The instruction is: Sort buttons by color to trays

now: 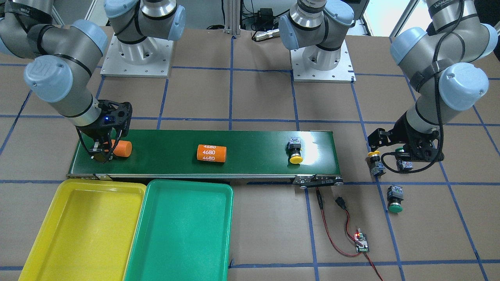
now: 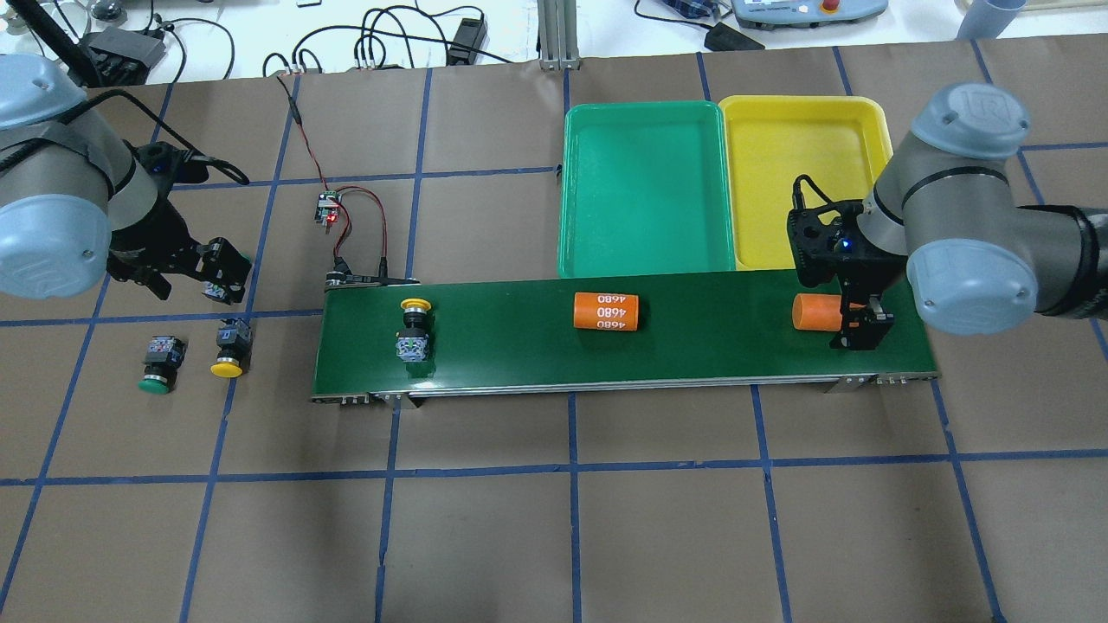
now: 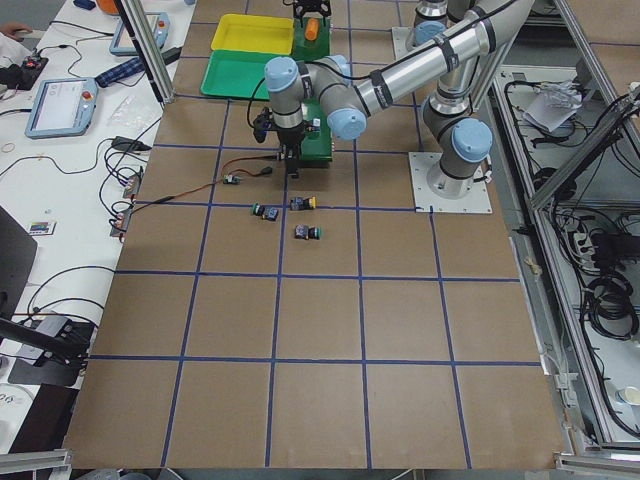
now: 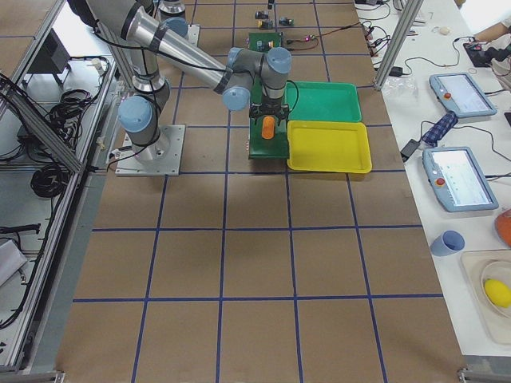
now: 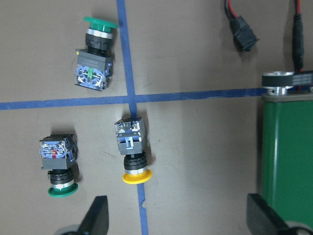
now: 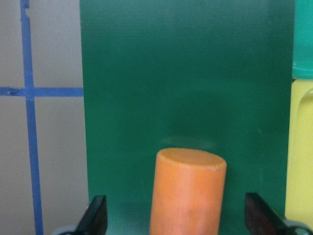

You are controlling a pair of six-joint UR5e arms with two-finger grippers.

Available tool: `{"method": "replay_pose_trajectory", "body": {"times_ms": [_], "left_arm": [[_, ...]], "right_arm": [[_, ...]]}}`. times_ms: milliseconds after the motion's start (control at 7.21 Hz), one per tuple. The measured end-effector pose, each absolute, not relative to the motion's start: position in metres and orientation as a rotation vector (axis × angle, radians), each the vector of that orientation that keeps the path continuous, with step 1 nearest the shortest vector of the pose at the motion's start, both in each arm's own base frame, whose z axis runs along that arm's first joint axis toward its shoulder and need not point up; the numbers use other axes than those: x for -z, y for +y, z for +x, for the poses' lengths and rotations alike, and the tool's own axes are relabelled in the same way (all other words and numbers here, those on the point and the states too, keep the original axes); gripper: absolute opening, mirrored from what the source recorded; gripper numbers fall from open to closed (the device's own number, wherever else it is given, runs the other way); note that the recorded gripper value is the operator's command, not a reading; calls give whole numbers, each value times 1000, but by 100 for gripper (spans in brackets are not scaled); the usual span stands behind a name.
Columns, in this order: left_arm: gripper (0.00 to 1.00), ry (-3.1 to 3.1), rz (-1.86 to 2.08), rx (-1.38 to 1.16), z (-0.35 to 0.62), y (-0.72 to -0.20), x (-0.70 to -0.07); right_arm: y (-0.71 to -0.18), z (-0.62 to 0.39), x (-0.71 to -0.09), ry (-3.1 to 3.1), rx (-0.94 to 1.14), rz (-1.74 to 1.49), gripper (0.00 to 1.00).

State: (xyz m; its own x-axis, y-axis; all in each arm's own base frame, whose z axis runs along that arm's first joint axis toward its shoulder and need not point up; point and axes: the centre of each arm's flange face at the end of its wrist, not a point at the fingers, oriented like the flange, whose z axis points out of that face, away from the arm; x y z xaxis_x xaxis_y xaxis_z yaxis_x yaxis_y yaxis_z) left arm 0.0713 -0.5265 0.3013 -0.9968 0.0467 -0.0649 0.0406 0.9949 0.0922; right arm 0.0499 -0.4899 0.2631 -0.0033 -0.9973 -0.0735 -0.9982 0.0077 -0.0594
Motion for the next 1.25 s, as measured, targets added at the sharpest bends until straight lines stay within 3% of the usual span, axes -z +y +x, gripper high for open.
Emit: {"method": "replay_pose_trajectory", "body": {"times_ms": [555,693,832,970,1248], "left_arm": [[97,3105,65,-112,100,-546,-231],[60,3111,68,-121,100,-546,-211],[12,3120,71,-149,99,-545,-196],[0,3127,73,-184,98,-542,-186],[0,3133,81,-225,97,-539,-184]], "right_arm": [[-493,97,-265,2209,58,-2114,100],[-494,99,-263,2216,55,-2114,100],[-494,99,-263,2221,54,-2115,100],[-495,99,-263,2223,52,-2116,100],[-495,100,-263,2224,49,-2116,100]]}}
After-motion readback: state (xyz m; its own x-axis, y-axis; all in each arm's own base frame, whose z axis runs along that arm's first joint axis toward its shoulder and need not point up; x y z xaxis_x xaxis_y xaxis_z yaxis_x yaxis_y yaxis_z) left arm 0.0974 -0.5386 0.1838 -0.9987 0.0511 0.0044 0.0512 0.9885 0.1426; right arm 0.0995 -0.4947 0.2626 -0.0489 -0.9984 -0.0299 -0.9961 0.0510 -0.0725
